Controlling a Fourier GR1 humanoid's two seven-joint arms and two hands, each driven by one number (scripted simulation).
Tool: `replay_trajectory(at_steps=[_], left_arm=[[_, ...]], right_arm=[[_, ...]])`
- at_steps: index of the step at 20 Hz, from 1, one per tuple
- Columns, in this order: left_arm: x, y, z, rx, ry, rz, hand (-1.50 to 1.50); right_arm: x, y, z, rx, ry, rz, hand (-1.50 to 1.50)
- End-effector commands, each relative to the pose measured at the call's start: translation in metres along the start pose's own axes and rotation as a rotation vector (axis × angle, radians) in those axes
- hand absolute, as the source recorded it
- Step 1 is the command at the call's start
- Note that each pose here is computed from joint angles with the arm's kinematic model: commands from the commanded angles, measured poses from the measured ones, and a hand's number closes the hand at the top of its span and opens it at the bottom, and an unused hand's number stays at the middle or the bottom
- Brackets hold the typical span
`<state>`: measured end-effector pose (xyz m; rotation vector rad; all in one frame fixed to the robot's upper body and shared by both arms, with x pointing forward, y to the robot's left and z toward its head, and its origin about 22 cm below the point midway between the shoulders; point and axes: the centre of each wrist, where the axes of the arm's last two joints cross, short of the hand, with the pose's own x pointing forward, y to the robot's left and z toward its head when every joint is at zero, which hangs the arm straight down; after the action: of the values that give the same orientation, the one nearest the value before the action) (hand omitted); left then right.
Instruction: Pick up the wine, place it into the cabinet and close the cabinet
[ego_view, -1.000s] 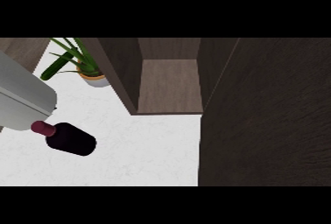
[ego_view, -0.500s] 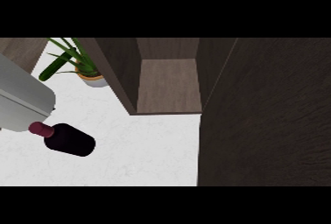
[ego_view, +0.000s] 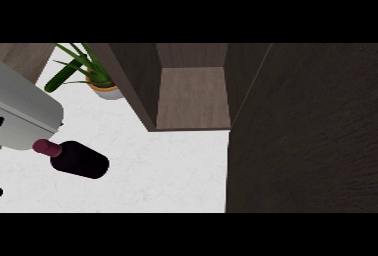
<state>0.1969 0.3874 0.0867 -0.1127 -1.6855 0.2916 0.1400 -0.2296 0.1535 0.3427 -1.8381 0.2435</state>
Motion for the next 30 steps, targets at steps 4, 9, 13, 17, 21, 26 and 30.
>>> replay_trajectory(at_steps=[4,9,13,17,21,26,30], left_arm=[[-0.05,0.021,-0.012,0.123,-0.007,-0.07,-1.5],[-0.073,0.054,0.003,0.1,0.039,-0.057,-1.5],[-0.1,0.043,-0.01,0.089,0.062,-0.076,-1.5],[-0.122,0.059,-0.013,0.092,0.109,-0.063,-1.5],[-0.149,0.041,-0.008,0.022,0.139,0.003,-1.5],[-0.174,0.043,-0.02,-0.02,0.139,0.055,-1.5],[-0.2,0.05,0.01,-0.032,0.184,0.117,-1.5]], right_arm=[[0.031,0.01,0.026,0.035,-0.072,-0.073,-1.5],[0.029,0.004,0.026,0.05,-0.044,-0.068,-1.5],[0.034,0.01,0.034,0.059,-0.07,-0.088,-1.5],[0.025,0.01,0.029,0.049,-0.067,-0.08,-1.5],[0.025,0.009,0.028,0.035,-0.051,-0.072,-1.5],[0.02,0.01,0.033,0.053,-0.066,-0.079,-1.5],[0.025,0.006,0.026,0.071,-0.068,-0.077,-1.5]])
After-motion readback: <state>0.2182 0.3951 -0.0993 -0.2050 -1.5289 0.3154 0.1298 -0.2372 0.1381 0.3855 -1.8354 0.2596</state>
